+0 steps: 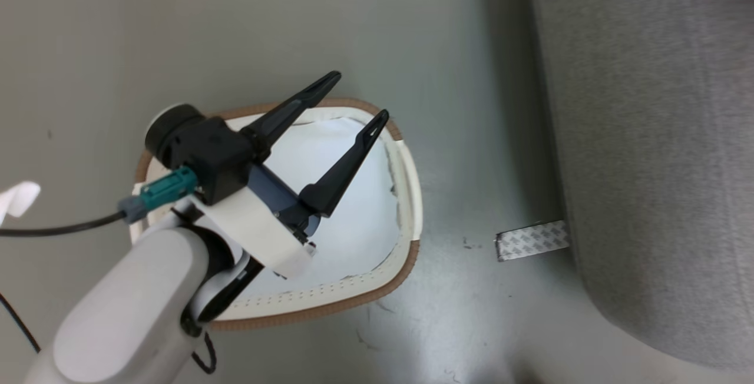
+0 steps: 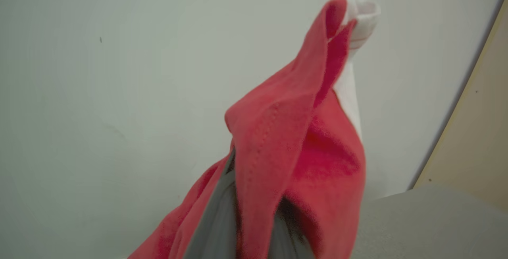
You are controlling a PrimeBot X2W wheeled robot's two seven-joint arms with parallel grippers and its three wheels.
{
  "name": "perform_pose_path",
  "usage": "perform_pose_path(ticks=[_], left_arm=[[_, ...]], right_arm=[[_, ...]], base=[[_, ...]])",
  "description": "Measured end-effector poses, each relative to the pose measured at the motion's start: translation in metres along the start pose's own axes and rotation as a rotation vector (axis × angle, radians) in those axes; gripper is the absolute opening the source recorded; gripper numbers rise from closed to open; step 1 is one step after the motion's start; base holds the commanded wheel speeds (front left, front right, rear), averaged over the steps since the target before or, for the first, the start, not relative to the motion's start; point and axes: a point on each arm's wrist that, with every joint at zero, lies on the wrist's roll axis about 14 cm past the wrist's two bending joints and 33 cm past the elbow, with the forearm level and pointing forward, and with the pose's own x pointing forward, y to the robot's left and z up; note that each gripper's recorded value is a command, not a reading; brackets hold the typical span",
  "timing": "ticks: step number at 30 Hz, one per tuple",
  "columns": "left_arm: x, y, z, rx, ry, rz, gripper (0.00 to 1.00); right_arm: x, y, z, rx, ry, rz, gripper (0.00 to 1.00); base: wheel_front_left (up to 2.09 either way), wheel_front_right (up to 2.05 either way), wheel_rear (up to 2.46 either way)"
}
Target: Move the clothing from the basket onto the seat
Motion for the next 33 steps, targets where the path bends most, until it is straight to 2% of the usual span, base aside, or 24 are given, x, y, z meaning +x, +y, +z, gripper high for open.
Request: perform_pose_path(ticks=[2, 5, 7, 8, 9, 10, 13, 17, 26, 33], left_arm=[[-0.007, 0.006, -0.009, -0.019, 0.015, 0.026, 1.0], [-0.013, 0.008, -0.017, -0.037, 0.028, 0.05, 1.0], [-0.015, 0.007, -0.017, -0.047, 0.029, 0.061, 1.0], [-0.015, 0.006, -0.016, -0.058, 0.027, 0.065, 1.0], [-0.016, 0.003, -0.015, -0.063, 0.023, 0.065, 1.0], [-0.016, 0.002, -0.015, -0.066, 0.023, 0.066, 1.0], [-0.02, -0.003, -0.012, -0.076, 0.02, 0.077, 1.0], [-0.031, 0.005, -0.007, -0.057, 0.006, 0.141, 1.0], [-0.081, 0.028, 0.015, 0.002, -0.058, 0.356, 1.0], [-0.124, 0.025, 0.05, -0.009, -0.154, 0.519, 1.0]], right_arm=[[-0.007, -0.007, -0.03, 0.006, 0.056, -0.042, 0.0], [-0.038, -0.027, -0.078, 0.025, 0.159, -0.121, 0.0], [-0.062, -0.044, -0.097, 0.04, 0.205, -0.18, 0.14], [-0.075, -0.054, -0.105, 0.046, 0.226, -0.211, 0.32], [-0.088, -0.062, -0.112, 0.051, 0.25, -0.239, 0.69], [-0.102, -0.067, -0.121, 0.053, 0.279, -0.26, 1.0], [-0.136, -0.073, -0.139, 0.069, 0.34, -0.298, 1.0], [-0.167, -0.054, -0.147, 0.083, 0.393, -0.25, 1.0], [-0.205, -0.026, -0.071, 0.015, 0.229, -0.092, 1.0], [-0.243, 0.006, -0.037, 0.084, 0.18, 0.028, 1.0]], base=[[0.0, 0.0, 0.0], [0.0, 0.0, 0.0], [0.0, 0.0, 0.0], [0.0, 0.0, 0.0], [0.0, 0.0, 0.0], [0.0, 0.0, 0.0], [0.0, 0.0, 0.0], [0.0, 0.0, 0.0], [0.0, 0.0, 0.0], [0.0, 0.0, 0.0]])
